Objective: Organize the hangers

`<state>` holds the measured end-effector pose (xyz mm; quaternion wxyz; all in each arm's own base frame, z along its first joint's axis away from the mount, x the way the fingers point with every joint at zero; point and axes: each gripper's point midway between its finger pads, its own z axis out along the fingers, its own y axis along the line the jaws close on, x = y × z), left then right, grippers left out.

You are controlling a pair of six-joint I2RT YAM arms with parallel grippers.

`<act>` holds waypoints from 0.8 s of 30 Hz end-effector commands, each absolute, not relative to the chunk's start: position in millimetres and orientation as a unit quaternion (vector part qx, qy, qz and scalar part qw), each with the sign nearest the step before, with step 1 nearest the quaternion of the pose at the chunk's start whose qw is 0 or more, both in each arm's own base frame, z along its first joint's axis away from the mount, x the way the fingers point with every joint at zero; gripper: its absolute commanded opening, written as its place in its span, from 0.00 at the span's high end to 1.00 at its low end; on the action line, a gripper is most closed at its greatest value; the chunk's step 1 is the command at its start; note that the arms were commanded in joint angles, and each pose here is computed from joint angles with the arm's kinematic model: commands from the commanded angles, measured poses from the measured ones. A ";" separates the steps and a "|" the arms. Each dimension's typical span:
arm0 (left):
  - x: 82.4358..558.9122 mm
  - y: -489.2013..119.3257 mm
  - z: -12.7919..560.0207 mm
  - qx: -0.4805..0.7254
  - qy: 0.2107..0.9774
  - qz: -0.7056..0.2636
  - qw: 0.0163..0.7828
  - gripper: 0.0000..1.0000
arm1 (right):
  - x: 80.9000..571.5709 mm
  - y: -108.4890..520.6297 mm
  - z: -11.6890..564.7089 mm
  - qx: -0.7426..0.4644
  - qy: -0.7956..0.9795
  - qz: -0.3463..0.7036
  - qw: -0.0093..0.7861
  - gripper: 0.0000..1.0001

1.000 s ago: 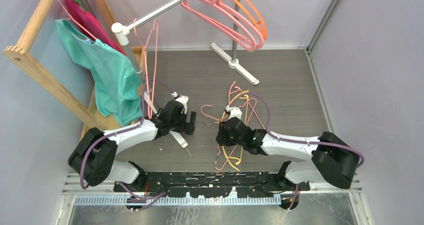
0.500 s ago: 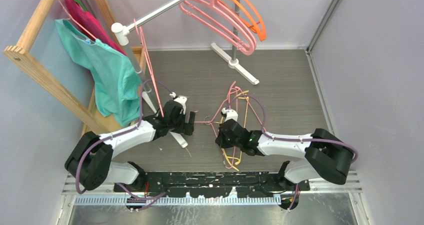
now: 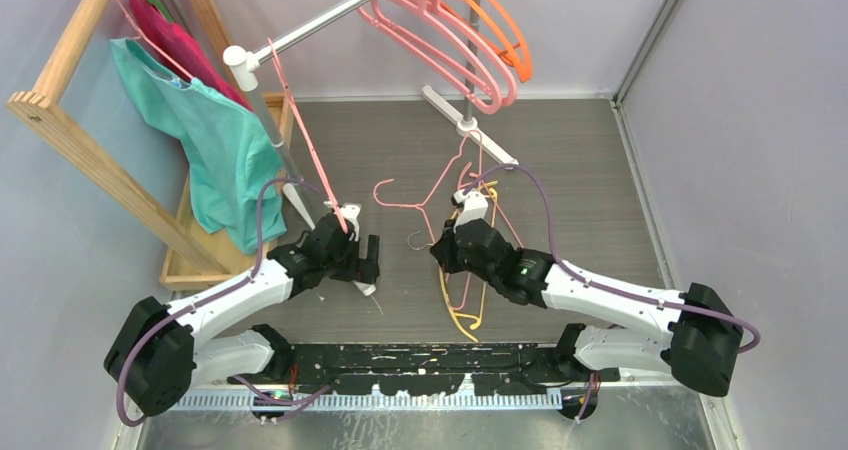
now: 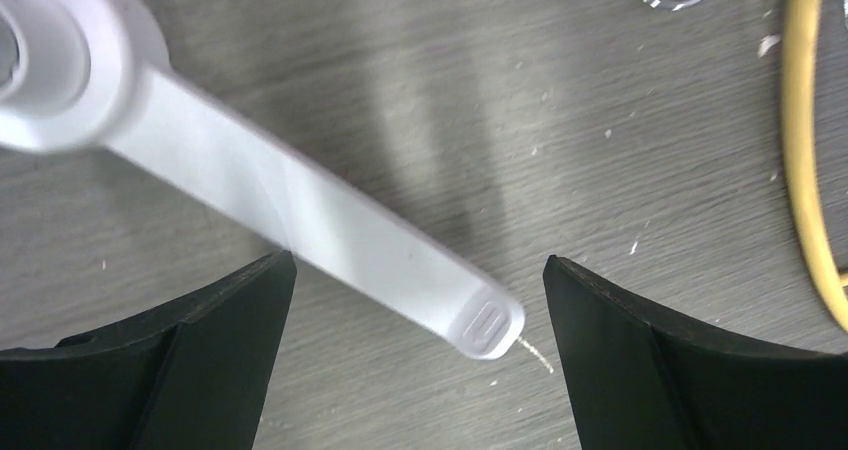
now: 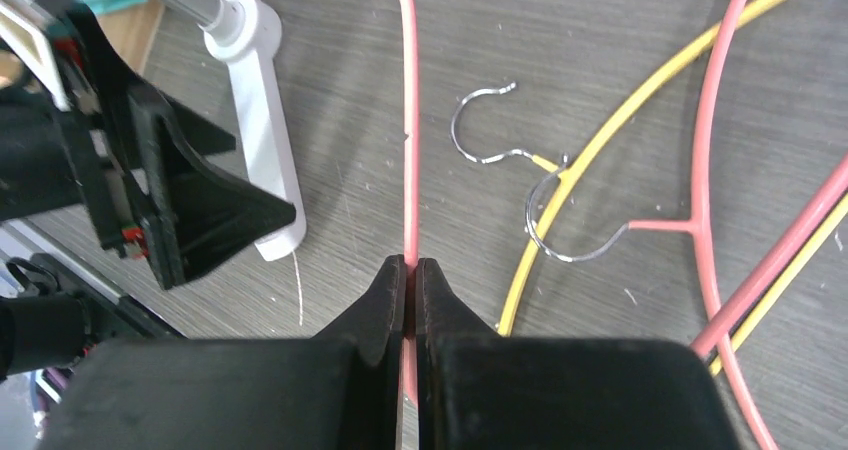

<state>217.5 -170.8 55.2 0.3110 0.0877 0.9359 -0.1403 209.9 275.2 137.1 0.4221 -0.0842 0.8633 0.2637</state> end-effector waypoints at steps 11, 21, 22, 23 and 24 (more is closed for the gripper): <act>200.7 -151.2 66.4 0.051 0.935 -0.134 0.323 0.02 | 236.3 315.5 287.9 -0.035 0.729 0.475 0.492 0.99; 198.8 -149.2 66.3 0.045 0.933 -0.137 0.329 0.02 | 230.9 332.1 345.8 -0.013 0.661 0.579 0.477 0.99; 198.9 -149.2 67.1 0.046 0.932 -0.138 0.331 0.02 | 229.7 335.2 349.9 -0.015 0.657 0.587 0.473 0.99; 199.2 -148.9 67.6 0.045 0.932 -0.139 0.332 0.02 | 228.4 338.3 355.5 -0.019 0.652 0.595 0.469 0.99; 199.1 -148.9 67.4 0.045 0.932 -0.138 0.331 0.02 | 227.5 341.9 360.1 -0.022 0.649 0.603 0.465 0.99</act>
